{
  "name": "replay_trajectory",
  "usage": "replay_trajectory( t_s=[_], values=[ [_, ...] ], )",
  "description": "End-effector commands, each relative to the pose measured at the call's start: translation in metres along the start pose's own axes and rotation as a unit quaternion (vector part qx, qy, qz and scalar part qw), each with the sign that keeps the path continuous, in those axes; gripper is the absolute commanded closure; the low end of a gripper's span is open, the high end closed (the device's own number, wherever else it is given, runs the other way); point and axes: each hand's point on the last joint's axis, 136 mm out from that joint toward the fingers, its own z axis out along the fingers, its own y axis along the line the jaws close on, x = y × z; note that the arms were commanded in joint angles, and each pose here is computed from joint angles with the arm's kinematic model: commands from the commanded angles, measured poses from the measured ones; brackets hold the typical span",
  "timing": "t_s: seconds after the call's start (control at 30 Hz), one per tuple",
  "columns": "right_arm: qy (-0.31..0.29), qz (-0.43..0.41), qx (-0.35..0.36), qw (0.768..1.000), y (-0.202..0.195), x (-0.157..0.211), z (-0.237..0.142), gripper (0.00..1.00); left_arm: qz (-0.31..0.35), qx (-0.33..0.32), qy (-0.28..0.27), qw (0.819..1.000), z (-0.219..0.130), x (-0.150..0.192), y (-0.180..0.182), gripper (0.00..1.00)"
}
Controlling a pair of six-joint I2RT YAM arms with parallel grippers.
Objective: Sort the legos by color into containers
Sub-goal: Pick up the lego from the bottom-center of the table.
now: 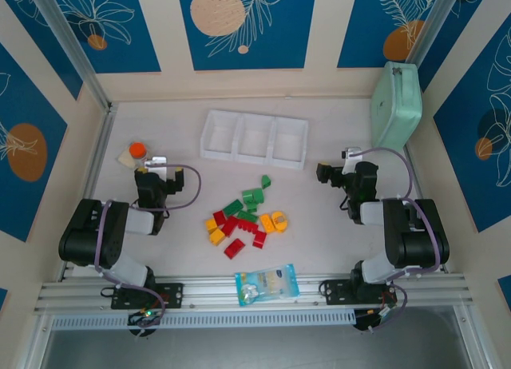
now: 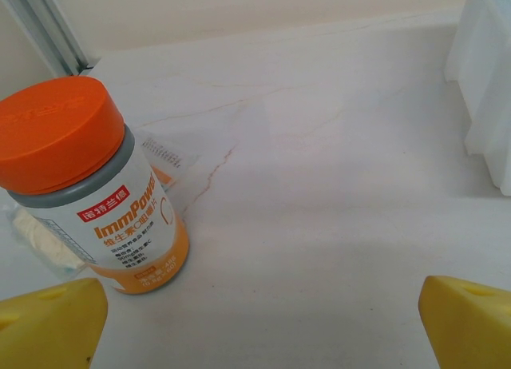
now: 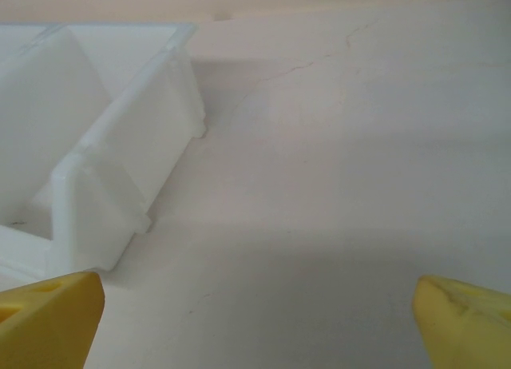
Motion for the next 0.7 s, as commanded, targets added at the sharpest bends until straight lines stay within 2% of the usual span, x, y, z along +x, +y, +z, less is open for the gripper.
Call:
replay_trajectory(
  t_s=[0.0,0.03,0.13,0.17,0.27,0.37,0.47,0.57,0.67],
  values=[
    [-0.026,-0.012,0.062,0.998,0.0,-0.028,-0.02,0.01,0.036,-0.016,-0.034,0.999,-0.017,-0.042,-0.004,0.0],
    [-0.003,0.026,0.079,0.997,-0.001,-0.035,-0.028,0.01,0.035,-0.028,-0.036,0.998,-0.027,-0.056,-0.004,0.0],
    [0.066,0.153,0.082,0.983,-0.004,-0.044,-0.054,0.01,-0.062,-0.024,-0.011,0.998,-0.05,-0.091,0.003,0.0],
    [0.089,0.202,0.054,0.974,0.003,-0.042,-0.061,0.01,-0.084,-0.003,0.007,0.996,-0.058,-0.1,-0.002,0.0],
    [0.133,0.261,-0.064,0.954,0.043,-0.053,-0.087,0.01,-0.149,0.065,0.056,0.985,-0.077,-0.113,-0.021,0.0],
    [0.182,0.265,-0.142,0.936,0.085,-0.055,-0.118,0.01,-0.178,0.123,0.143,0.966,-0.101,-0.101,-0.042,0.0],
    [0.273,0.242,-0.17,0.915,0.121,-0.033,-0.148,0.01,-0.196,0.146,0.225,0.943,-0.134,-0.08,-0.051,0.0],
    [0.364,0.203,-0.16,0.895,0.143,0.008,-0.171,0.0,-0.21,0.169,0.266,0.925,-0.166,-0.061,-0.054,0.0],
    [0.412,0.156,-0.158,0.884,0.159,0.042,-0.187,0.01,-0.214,0.194,0.279,0.916,-0.193,-0.053,-0.055,0.0]
  ],
)
